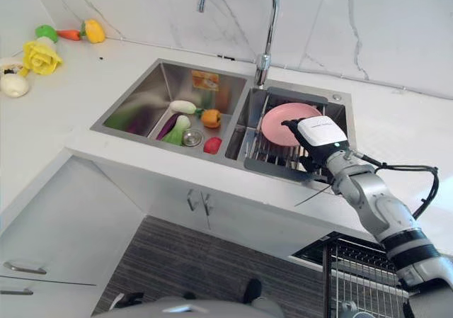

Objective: Place the dishes in the dishwasher.

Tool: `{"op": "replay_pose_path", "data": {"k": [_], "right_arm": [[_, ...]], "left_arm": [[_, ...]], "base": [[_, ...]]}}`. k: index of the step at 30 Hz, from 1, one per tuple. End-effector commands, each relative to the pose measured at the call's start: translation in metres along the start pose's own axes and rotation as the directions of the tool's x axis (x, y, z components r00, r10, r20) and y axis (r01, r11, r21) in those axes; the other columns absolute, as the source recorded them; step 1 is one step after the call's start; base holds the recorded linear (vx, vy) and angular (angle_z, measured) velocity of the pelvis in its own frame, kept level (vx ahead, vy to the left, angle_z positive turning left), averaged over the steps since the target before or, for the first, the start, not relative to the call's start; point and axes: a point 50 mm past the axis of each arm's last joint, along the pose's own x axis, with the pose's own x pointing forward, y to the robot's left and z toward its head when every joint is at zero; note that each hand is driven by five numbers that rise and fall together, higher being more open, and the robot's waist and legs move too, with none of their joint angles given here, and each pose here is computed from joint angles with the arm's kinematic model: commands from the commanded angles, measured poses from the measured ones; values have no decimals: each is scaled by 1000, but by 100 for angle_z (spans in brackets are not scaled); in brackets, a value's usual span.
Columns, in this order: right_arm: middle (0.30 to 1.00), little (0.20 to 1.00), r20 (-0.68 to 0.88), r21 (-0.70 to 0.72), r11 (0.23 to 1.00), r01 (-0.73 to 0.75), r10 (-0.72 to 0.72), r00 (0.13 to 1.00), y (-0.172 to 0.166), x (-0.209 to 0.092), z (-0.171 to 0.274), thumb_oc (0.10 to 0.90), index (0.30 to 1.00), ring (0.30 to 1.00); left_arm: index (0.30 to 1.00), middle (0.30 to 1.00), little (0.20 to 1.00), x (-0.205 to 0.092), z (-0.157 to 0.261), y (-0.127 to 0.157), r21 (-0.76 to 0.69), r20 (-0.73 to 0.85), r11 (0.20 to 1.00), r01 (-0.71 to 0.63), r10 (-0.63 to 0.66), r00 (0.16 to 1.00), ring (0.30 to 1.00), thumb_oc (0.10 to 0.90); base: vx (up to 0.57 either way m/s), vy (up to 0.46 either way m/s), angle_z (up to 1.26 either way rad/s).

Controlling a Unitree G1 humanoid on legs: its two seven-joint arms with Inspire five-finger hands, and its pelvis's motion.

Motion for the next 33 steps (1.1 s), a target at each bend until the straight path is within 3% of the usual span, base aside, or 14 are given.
{"op": "replay_pose_path", "data": {"k": [1, 6, 12, 18, 19, 20, 21, 23, 25, 33], "right_arm": [[900, 900, 12, -135, 981, 142, -141, 990, -46, 19, -6, 800, 900, 900], [900, 900, -12, -202, 966, 164, -169, 985, -46, 26, -9, 800, 900, 900], [900, 900, -72, -372, 897, 240, -286, 956, -37, 33, -14, 800, 900, 900], [900, 900, -95, -414, 872, 259, -325, 941, -25, 40, -8, 800, 900, 900], [799, 799, -99, -412, 864, 289, -358, 929, -25, 42, -6, 733, 799, 799], [761, 761, -99, -412, 864, 290, -359, 928, -25, 42, -6, 707, 761, 761], [599, 599, -106, -414, 867, 276, -347, 932, -19, 44, -5, 599, 599, 599], [411, 411, -98, -426, 860, 280, -351, 931, -18, 49, -2, 474, 411, 411], [300, 300, -100, -428, 857, 288, -361, 927, -18, 50, -2, 400, 300, 300], [300, 300, -116, -453, 812, 368, -463, 879, -32, 50, -11, 400, 300, 300]], "left_arm": [[900, 900, 900, 1, 0, -4, 113, -4, 993, 32, -32, 999, 900, 800], [900, 900, 900, 0, 1, -5, 106, -7, 994, 29, -29, 1000, 900, 800], [900, 900, 900, 0, 4, -6, 121, 8, 993, 9, -10, 1000, 900, 800], [900, 900, 900, 0, 9, -8, 119, 29, 993, -8, 4, 1000, 900, 800], [900, 900, 900, 0, 8, -9, 121, 30, 993, -7, 3, 1000, 900, 800], [900, 900, 900, 0, 8, -9, 121, 30, 993, -8, 4, 1000, 900, 800], [900, 900, 900, 0, 8, -9, 128, 29, 992, -7, 4, 1000, 900, 800], [900, 900, 900, 0, 6, -9, 134, 25, 991, -9, 6, 1000, 900, 800], [900, 900, 900, 0, 6, -9, 134, 25, 991, -11, 8, 1000, 900, 800], [900, 900, 900, 0, 1, -4, 140, 9, 990, -35, 34, 999, 900, 800]], "base": [[0, 0, 0], [-1, -1, 2], [0, -2, 1], [-3, -16, 6], [1, -9, 10], [2, -14, 9], [-2, -12, 5], [-1, -8, 2], [-3, -10, 6], [-3, -7, 11]]}}
